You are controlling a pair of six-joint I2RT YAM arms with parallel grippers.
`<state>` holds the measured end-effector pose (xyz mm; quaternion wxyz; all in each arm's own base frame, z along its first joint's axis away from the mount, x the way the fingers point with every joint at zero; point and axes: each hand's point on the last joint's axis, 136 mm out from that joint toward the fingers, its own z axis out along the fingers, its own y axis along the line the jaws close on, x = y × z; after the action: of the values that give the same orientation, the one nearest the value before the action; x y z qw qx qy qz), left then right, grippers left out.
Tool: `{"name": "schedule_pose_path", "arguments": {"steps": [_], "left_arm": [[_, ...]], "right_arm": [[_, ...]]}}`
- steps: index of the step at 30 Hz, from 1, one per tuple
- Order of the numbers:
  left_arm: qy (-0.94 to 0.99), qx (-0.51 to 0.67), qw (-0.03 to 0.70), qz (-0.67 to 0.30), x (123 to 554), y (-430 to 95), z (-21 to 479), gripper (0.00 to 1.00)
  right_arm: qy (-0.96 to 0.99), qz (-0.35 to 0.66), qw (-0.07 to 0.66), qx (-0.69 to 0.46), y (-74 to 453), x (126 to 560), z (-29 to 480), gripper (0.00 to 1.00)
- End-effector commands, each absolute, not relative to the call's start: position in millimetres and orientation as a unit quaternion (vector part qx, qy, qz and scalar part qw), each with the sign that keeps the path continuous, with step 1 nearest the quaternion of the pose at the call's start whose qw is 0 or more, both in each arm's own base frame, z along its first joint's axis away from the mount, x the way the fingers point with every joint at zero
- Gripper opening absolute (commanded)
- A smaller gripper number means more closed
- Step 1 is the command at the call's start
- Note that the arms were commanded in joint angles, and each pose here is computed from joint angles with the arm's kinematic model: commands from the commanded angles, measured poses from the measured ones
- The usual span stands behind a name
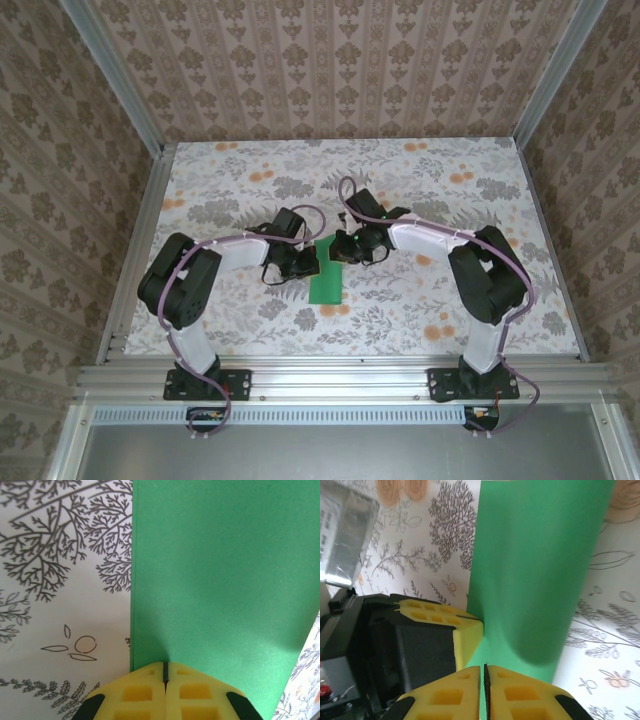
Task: Fold a paper plane with a square sheet of paper (pick it up from the middle)
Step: Fold the square sheet of paper in half at the center of the table.
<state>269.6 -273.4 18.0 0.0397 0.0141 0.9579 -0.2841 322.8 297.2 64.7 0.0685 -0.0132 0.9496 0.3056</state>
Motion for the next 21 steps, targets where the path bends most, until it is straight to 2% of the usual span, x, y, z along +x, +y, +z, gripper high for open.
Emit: {"name": "schedule_pose_path", "arguments": {"steps": [1, 8, 15, 18, 21], "left_arm": [[0.975, 0.010, 0.012, -0.221, 255.4, -254.0, -11.3, 0.03], [0.977, 0.006, 0.010, -0.211, 254.8, -250.9, -13.3, 0.02], [0.980, 0.005, 0.005, -0.198, 253.0, -246.2, -17.6, 0.02], [0.981, 0.005, 0.003, -0.195, 252.0, -245.1, -19.3, 0.02], [0.981, 0.006, 0.003, -0.194, 251.9, -244.7, -19.4, 0.02]], "right_arm": [[0.949, 0.314, 0.032, -0.009, 305.5, 314.5, 46.9, 0.13], [0.958, 0.288, 0.005, 0.001, 295.2, 306.4, 14.5, 0.13], [0.968, 0.251, 0.010, 0.027, 265.4, 305.2, -17.8, 0.12], [0.969, 0.243, 0.015, 0.033, 257.7, 306.7, -19.8, 0.12], [0.962, 0.271, 0.029, 0.027, 266.1, 311.1, -0.2, 0.12]]}}
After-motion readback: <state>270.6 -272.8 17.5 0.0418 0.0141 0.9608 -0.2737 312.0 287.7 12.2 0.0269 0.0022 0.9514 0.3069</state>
